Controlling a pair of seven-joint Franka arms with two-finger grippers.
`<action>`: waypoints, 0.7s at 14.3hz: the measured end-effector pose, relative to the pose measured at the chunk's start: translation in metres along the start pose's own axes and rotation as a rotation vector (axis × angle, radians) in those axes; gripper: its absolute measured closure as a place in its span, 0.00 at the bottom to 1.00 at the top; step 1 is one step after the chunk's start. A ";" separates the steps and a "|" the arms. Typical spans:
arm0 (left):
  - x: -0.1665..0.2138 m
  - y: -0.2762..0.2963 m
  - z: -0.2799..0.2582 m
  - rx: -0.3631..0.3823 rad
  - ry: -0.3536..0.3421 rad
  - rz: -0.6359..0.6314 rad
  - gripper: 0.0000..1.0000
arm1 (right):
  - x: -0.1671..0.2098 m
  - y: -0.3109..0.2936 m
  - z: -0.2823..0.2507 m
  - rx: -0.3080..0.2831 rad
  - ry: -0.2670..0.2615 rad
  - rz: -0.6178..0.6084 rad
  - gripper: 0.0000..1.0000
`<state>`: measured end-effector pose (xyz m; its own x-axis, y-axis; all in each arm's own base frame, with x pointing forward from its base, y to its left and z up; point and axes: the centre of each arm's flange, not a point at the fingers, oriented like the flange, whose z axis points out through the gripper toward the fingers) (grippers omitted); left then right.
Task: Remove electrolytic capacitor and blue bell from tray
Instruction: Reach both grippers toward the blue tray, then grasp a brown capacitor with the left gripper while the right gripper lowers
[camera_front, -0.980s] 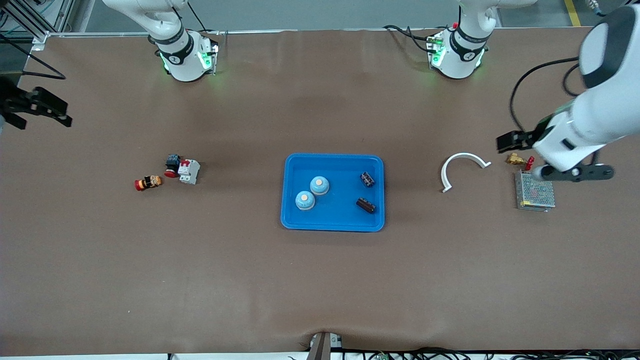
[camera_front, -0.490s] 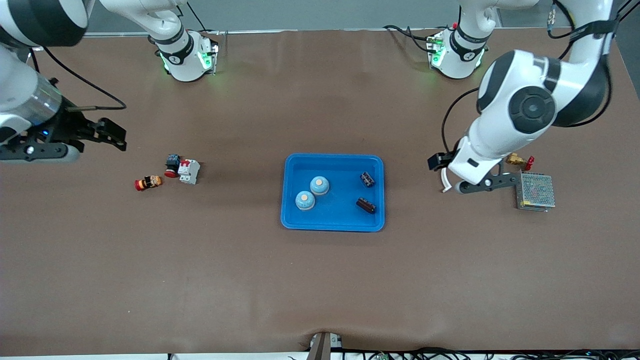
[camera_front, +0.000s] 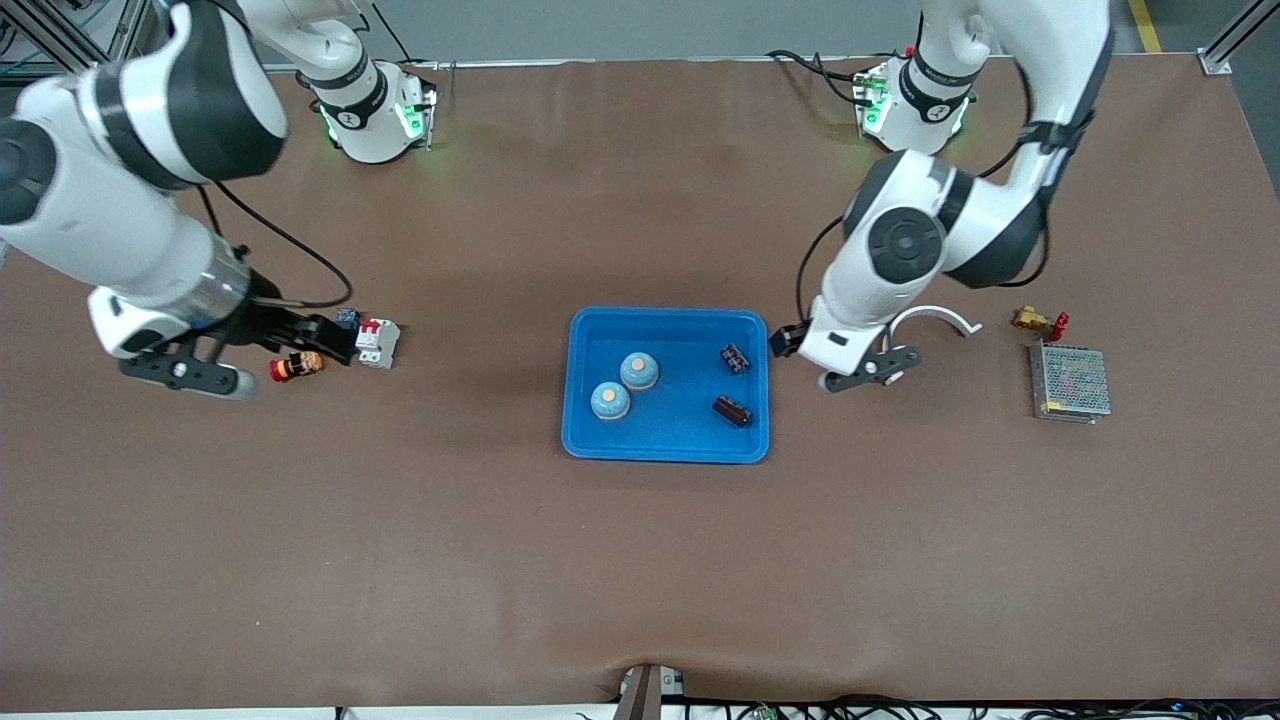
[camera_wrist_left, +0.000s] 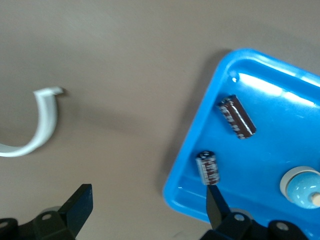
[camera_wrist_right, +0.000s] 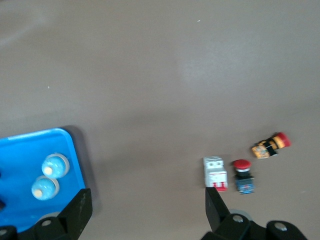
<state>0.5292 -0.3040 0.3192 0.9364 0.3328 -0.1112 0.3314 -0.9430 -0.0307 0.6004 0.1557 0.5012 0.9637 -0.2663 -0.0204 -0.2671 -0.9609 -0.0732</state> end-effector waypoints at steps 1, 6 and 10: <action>-0.006 0.009 0.014 0.006 -0.003 -0.014 0.00 | -0.003 -0.014 0.010 0.001 0.003 0.027 0.00; -0.022 0.037 0.057 0.000 0.020 -0.095 0.00 | -0.016 -0.072 0.056 0.012 0.019 0.108 0.00; -0.033 0.054 0.089 -0.035 0.023 -0.153 0.02 | -0.027 -0.105 0.088 0.018 0.025 0.116 0.00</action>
<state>0.5063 -0.3666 0.2331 0.8772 0.4726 -0.0852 0.4734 -0.8808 -0.0108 0.6020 0.2705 0.4222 0.9259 -0.3777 -0.0047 -0.3766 -0.9221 -0.0893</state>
